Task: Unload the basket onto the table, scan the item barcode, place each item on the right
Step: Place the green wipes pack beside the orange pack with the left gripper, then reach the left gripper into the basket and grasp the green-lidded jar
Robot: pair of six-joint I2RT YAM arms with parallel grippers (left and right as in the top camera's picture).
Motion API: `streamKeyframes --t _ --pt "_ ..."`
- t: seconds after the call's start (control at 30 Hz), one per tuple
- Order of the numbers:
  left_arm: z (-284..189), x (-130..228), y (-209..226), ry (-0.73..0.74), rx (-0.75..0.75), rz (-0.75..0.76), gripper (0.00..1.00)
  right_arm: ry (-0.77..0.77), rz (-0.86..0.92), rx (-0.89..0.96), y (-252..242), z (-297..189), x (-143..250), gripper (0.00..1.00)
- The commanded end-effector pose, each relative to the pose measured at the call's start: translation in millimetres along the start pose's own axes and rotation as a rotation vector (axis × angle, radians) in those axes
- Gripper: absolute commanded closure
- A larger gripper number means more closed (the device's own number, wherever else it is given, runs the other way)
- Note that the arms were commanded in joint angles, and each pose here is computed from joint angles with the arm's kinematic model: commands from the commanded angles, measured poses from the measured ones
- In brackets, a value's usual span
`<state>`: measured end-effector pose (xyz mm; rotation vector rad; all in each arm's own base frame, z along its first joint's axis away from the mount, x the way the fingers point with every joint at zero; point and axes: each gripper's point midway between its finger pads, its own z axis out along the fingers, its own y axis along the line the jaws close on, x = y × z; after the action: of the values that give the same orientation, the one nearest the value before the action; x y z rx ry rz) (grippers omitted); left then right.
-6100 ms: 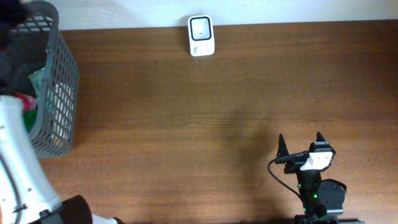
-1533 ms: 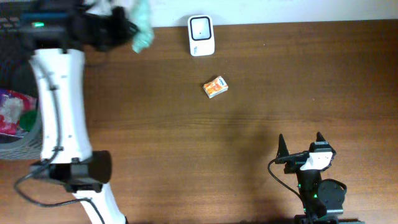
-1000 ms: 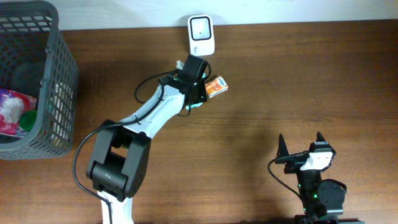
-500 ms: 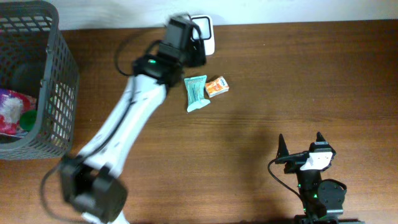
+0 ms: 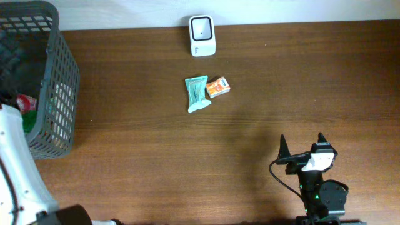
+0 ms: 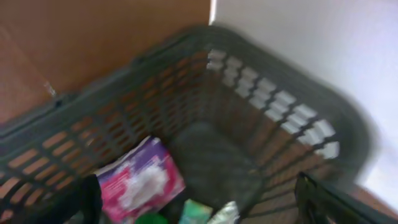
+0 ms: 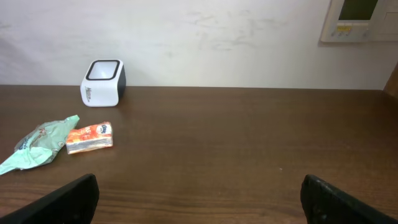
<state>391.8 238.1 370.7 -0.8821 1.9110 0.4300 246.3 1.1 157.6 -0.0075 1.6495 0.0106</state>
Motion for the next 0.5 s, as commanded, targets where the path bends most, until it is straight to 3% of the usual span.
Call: streamKeyframes --t 0.0,0.1,0.2,0.47 --pt "46.3 38.9 30.2 0.153 -0.088 0.02 0.05 0.007 0.004 0.01 -1.9 0.3 3.6 0.02" --pt "68.3 72.1 43.9 0.276 -0.129 0.036 0.05 0.007 0.004 0.01 -1.9 0.3 3.6 0.02" --pt "86.9 117.3 37.2 0.449 -0.06 0.033 0.01 0.007 0.004 0.01 -1.9 0.3 3.6 0.01" --pt "115.7 186.6 47.9 0.693 -0.068 0.008 0.01 0.007 0.004 0.01 -1.9 0.3 3.5 0.01"
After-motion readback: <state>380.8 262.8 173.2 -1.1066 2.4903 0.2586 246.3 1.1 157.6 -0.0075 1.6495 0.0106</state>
